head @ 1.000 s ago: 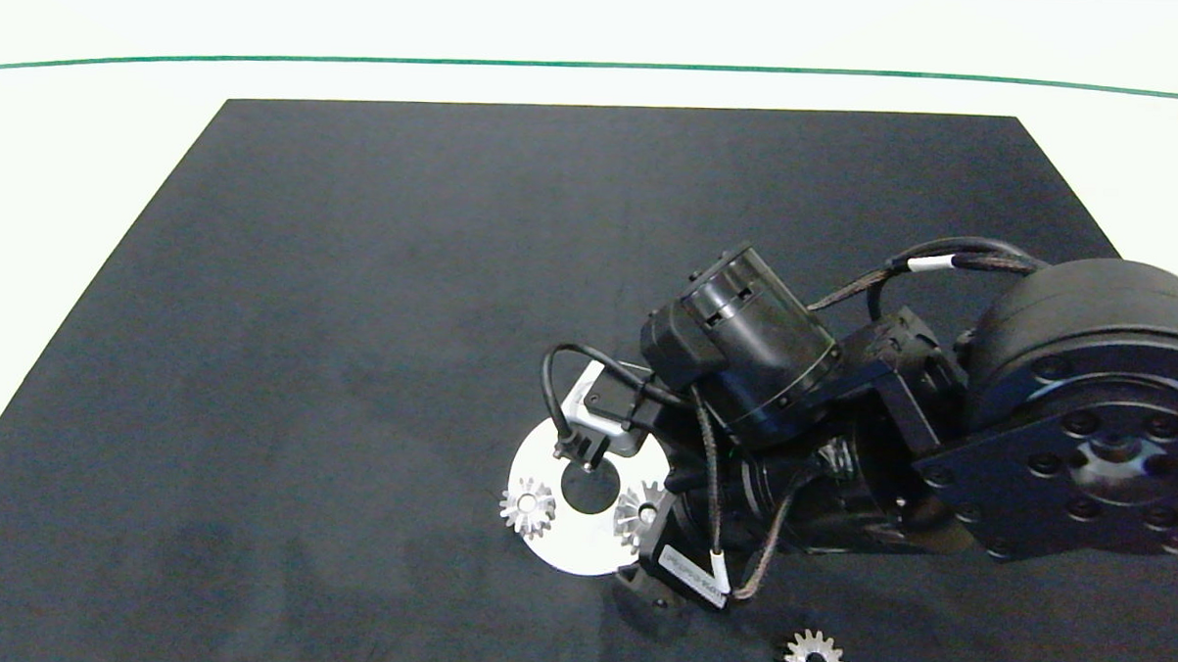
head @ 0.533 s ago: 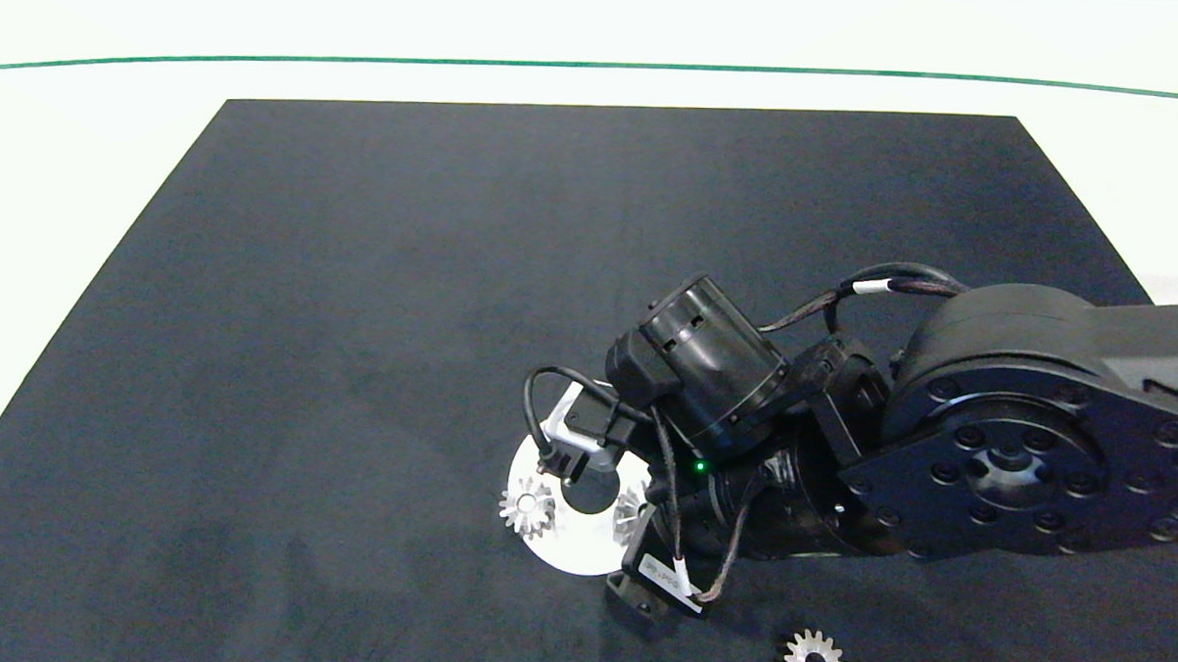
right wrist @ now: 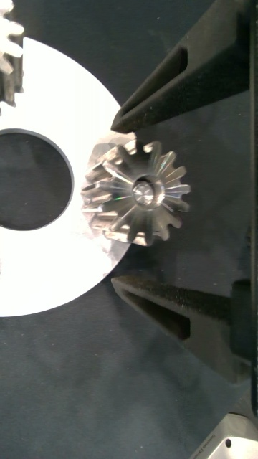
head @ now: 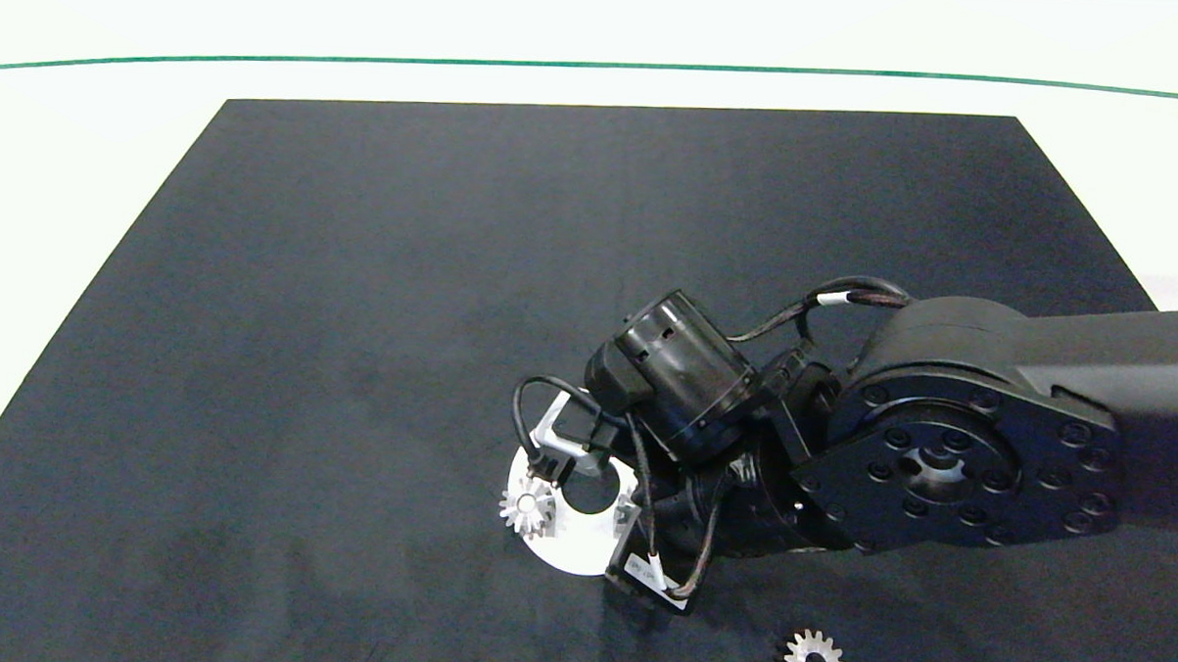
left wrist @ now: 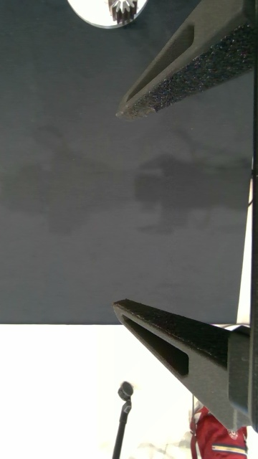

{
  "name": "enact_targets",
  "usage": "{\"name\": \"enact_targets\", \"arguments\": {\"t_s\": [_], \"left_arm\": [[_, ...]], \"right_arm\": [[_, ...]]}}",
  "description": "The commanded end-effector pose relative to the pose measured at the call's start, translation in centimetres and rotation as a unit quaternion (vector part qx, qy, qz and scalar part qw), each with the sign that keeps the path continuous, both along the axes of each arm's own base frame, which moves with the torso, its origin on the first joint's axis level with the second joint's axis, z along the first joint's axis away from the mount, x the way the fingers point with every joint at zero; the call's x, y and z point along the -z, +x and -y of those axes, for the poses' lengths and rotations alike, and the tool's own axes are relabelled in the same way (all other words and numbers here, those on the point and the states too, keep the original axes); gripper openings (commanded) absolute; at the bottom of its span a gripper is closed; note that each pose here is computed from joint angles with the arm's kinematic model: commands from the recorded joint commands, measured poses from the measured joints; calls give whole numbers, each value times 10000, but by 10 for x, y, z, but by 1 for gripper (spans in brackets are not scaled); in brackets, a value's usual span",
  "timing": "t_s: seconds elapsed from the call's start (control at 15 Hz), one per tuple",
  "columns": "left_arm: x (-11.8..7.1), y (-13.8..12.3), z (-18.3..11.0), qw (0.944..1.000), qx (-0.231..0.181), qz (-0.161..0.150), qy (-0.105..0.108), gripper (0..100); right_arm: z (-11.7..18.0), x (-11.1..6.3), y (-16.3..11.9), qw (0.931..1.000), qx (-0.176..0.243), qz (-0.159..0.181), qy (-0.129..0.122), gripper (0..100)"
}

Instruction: Remove an incorrectly installed larger gear and replace it with the correct smaller gear

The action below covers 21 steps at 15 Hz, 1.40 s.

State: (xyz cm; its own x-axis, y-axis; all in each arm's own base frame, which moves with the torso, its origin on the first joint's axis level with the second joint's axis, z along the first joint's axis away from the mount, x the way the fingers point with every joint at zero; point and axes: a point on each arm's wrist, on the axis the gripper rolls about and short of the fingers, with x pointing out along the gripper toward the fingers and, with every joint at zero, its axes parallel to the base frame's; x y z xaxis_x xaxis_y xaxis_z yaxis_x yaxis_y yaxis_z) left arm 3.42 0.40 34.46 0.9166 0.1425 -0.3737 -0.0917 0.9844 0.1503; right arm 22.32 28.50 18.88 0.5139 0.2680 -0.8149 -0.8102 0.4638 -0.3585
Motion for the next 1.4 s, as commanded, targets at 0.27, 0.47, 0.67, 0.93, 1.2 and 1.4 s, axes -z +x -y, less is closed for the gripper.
{"name": "enact_targets", "arguments": {"t_s": [0.27, 0.47, 0.67, 0.93, 1.2, 1.4], "left_arm": [[0, -1, 0, 10000, -5, -19, 5, 100], [0, -1, 0, 10000, -12, -11, 6, 100], [0, -1, 0, 10000, -12, -19, 5, 100], [0, -1, 0, 10000, -12, -19, 5, 100], [0, -1, 0, 10000, -12, -19, 5, 100], [0, 1, 0, 10000, -12, -27, 5, 100]], "right_arm": [[-3, 5, 3, 10000, -8, -31, -64, 68], [-4, 7, 3, 9999, -14, -48, -92, 62], [-4, 6, 4, 10000, 8, -36, -70, 56], [-4, 6, 4, 10000, 6, -24, -71, 49], [-3, 5, 4, 10000, 6, -24, -71, 40], [-3, 3, 2, 10000, -16, -13, -63, 37]]}}
